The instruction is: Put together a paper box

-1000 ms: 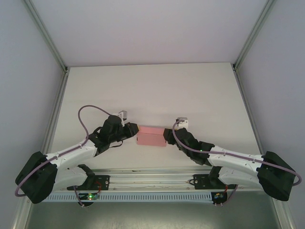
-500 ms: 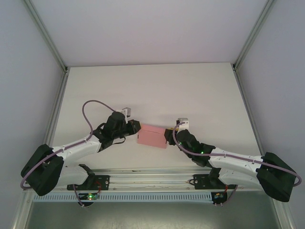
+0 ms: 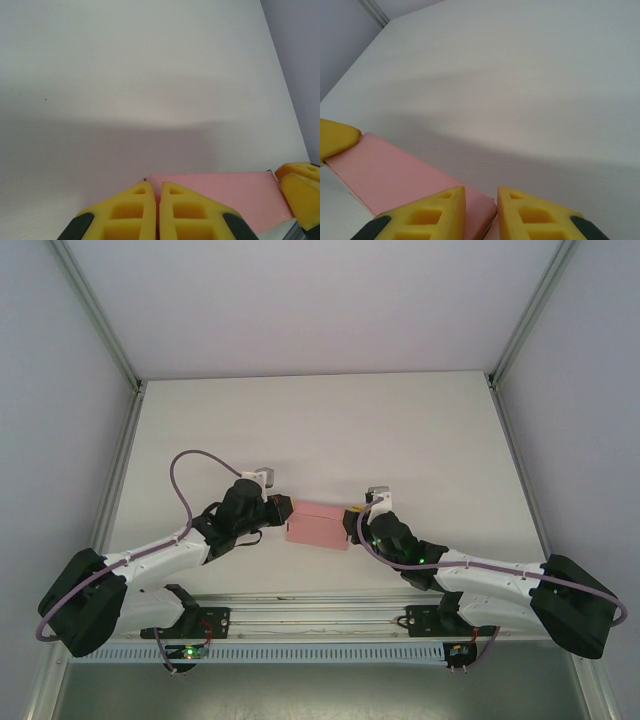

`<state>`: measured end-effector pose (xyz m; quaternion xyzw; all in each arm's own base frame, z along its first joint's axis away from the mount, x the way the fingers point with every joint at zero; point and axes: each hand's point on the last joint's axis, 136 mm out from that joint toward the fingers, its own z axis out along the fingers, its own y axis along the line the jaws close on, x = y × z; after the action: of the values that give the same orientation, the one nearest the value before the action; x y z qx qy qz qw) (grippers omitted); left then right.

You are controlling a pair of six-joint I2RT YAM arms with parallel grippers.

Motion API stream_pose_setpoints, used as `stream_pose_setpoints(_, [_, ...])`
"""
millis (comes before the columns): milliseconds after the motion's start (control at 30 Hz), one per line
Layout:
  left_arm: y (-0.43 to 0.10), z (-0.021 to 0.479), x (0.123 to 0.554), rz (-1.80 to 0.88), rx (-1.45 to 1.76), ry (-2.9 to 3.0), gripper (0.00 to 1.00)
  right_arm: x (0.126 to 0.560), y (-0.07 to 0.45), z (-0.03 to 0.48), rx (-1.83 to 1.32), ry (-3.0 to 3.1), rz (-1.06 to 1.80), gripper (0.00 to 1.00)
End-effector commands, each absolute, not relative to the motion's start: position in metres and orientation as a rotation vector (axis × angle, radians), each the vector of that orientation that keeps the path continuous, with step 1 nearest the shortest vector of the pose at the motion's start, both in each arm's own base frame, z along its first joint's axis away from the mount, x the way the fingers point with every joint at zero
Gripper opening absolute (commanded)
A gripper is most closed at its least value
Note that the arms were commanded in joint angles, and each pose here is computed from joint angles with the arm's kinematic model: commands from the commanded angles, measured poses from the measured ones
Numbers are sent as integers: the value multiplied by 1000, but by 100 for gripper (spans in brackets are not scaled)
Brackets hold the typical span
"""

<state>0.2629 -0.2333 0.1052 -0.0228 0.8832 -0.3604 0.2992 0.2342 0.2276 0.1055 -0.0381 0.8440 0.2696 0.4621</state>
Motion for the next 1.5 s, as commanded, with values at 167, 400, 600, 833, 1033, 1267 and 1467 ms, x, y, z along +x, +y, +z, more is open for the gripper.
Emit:
stream_pose_setpoints(167, [-215,18,179,-806,98,2778,0,178,203,15,-360,2414,509,21])
stream_pose_setpoints(400, [-217,24,178,-818,105,2771,0,176,201,23,-340,2394,542,19])
stream_pose_setpoints(600, [-216,28,174,-820,123,2753,11,173,202,23,-366,2399,541,22])
stream_pose_setpoints(833, [-224,52,183,-858,137,2687,42,178,216,41,-391,2356,566,27])
stream_pose_setpoints(1033, [-225,83,194,-840,166,2617,46,188,225,65,-386,2295,564,31])
stream_pose_setpoints(1267, [-225,117,204,-848,170,2519,70,202,228,97,-340,2215,548,45])
stream_pose_setpoints(1467, [-219,145,217,-794,157,2427,100,208,232,119,-343,2169,552,50])
